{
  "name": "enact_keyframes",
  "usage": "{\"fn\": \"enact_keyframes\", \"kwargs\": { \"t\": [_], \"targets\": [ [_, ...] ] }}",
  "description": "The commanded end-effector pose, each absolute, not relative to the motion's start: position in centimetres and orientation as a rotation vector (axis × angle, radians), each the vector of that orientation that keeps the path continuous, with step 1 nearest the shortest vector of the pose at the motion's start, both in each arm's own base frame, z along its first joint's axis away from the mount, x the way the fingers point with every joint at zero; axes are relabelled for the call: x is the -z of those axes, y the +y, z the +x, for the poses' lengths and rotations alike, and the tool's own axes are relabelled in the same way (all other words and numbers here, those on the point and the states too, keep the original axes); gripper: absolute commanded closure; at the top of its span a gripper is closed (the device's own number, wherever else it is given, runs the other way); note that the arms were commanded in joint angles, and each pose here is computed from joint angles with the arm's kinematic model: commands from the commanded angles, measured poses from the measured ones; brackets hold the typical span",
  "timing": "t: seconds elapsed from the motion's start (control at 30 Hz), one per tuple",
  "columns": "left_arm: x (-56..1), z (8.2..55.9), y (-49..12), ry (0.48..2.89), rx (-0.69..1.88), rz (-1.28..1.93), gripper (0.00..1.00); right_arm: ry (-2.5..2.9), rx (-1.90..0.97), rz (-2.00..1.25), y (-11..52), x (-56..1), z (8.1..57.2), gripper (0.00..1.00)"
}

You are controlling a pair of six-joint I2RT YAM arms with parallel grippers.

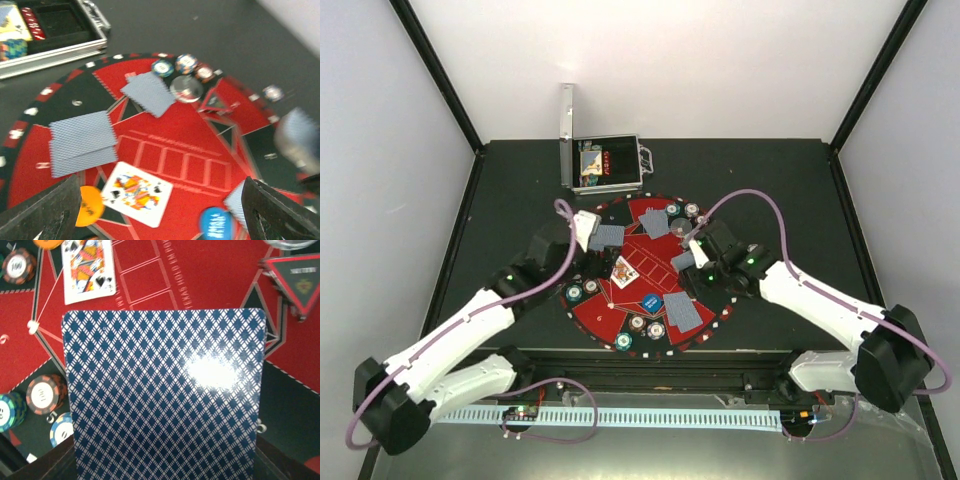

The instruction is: Distribute texas hold em gaming equipment

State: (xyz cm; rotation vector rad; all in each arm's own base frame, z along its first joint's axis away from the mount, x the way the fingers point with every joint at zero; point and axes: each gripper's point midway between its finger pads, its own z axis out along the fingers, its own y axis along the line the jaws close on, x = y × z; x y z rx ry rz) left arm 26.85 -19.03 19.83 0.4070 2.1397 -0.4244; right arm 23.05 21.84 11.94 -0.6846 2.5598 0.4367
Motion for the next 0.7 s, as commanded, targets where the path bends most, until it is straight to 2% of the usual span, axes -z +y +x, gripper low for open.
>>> {"fn": "enact_keyframes", "kwargs": {
  "t": [0.0, 0.17, 0.33, 0.47, 0.67],
  "targets": [
    [-22.8, 24.9, -21.6, 2.147, 0.951, 0.245, 0.11, 2.503, -0.464, -0.862, 24.4, -12.3, 21.8, 0.38],
    [-23.0, 22.5, -24.6, 2.232, 1.309, 0.358, 0.17, 2.439, -0.511, -1.033, 27.4, -12.5, 19.4, 0.37],
    [-19.8, 21.6, -25.4, 2.398, 1.347, 0.445, 0.23, 2.373, -0.587, -1.095, 28.9, -13.7, 18.5, 0.37],
    [-19.2, 21.0, -26.5, 2.392, 1.478, 0.494, 0.26, 2.353, -0.606, -1.138, 29.4, -14.0, 17.9, 0.37],
    [-18.0, 21.5, -27.4, 2.418, 1.522, 0.525, 0.27, 2.333, -0.631, -1.197, 29.9, -14.2, 17.2, 0.37]
  ]
}}
